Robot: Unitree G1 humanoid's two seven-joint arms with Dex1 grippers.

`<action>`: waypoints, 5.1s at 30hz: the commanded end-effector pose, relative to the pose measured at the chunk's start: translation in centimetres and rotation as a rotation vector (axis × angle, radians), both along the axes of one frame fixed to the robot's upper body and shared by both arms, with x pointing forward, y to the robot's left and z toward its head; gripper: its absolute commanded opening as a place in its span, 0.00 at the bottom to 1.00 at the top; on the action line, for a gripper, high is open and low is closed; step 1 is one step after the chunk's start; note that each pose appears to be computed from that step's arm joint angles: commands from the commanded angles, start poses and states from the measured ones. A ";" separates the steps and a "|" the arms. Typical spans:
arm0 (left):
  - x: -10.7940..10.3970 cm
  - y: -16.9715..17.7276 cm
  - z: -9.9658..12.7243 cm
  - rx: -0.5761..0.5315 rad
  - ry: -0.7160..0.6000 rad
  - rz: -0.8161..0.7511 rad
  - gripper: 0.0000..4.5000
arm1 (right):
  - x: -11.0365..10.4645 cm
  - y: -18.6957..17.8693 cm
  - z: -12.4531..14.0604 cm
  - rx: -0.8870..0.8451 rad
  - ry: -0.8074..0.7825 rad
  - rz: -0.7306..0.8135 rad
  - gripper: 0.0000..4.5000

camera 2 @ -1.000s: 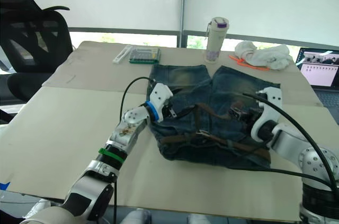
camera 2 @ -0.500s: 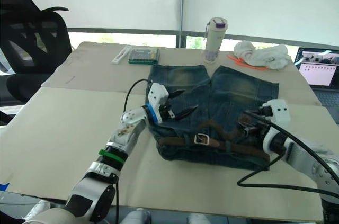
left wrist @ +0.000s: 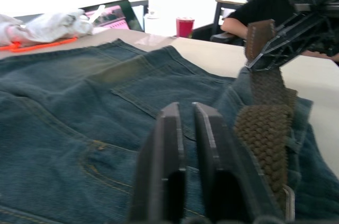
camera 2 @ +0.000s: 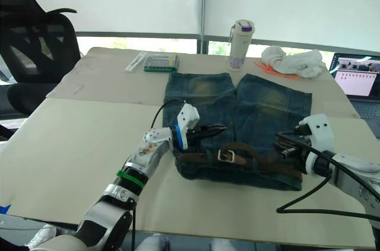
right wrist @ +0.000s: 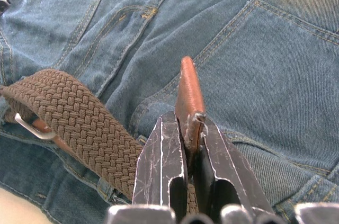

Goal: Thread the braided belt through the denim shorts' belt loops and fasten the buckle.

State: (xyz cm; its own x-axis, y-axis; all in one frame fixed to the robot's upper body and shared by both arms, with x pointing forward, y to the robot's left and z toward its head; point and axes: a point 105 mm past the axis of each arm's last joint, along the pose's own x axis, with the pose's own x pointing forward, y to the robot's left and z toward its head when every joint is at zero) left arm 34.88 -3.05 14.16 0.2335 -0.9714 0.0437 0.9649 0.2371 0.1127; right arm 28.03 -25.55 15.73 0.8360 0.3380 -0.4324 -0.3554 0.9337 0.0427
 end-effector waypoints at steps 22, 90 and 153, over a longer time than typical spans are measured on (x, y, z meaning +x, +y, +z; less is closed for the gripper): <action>-0.6 -2.4 -3.7 0.187 -0.030 -0.074 0.01 | -0.3 -1.3 1.3 -0.038 -0.061 -0.051 0.00; 0.4 2.6 9.6 -0.116 -0.351 0.298 0.35 | 4.7 10.0 7.2 0.808 -0.275 -0.009 0.00; -0.2 2.4 2.7 0.350 -0.741 0.295 0.00 | 0.0 9.1 -2.2 -0.253 -0.255 0.443 0.99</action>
State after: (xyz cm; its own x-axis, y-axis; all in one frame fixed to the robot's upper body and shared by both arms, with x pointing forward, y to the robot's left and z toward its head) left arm 35.05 -0.60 15.42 0.5243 -0.8505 -0.0414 0.5280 0.2866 0.7994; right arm 27.79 -16.68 13.02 0.7119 0.5976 -0.3689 -0.6902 0.6924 -0.2104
